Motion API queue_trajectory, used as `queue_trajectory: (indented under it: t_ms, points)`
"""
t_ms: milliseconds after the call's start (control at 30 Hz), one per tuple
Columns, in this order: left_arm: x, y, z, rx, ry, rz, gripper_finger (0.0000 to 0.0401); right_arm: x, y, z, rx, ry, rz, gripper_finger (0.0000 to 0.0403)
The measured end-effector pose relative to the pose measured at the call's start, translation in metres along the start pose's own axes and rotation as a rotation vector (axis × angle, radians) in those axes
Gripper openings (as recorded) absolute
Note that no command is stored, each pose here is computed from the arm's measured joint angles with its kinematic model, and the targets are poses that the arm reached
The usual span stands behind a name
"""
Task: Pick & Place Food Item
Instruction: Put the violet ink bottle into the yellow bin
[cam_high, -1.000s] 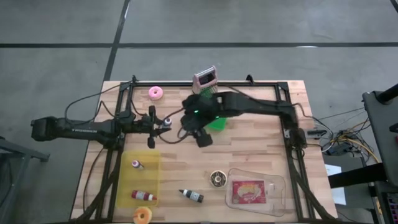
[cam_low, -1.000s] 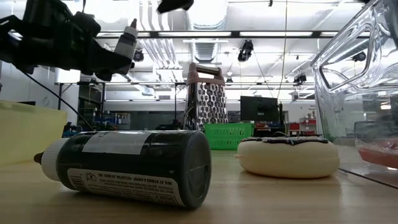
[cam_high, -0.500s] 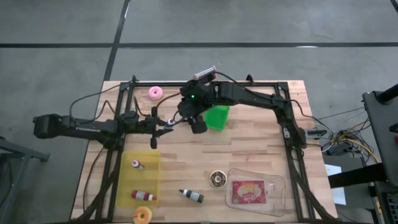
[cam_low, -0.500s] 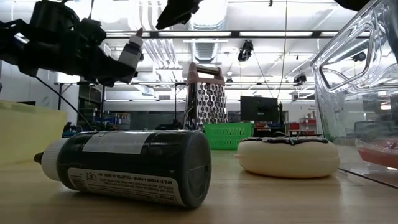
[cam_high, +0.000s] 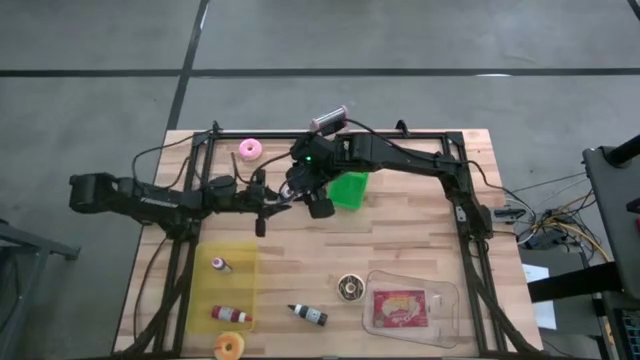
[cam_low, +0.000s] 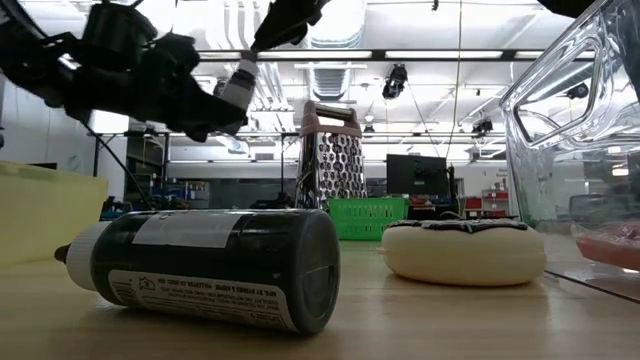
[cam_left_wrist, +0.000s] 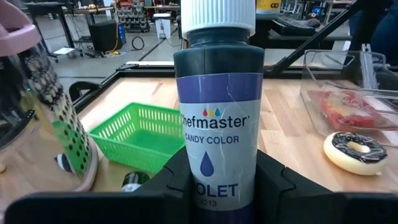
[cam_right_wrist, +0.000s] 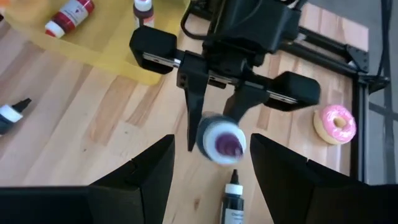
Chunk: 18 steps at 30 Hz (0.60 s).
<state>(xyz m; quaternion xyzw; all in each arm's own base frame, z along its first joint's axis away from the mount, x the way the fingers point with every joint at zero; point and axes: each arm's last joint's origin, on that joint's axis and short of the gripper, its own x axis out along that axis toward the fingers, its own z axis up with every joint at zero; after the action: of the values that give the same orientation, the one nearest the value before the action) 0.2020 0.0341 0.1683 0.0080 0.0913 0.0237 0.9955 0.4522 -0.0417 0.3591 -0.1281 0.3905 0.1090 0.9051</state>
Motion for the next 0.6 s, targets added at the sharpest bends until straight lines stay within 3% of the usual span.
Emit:
queue_trajectory:
  t_ms: [600]
  points:
    - [0.012,0.000,0.001,0.005,0.020,-0.021,0.0095,0.016,0.002,-0.012,0.011,0.056,0.015,0.0203]
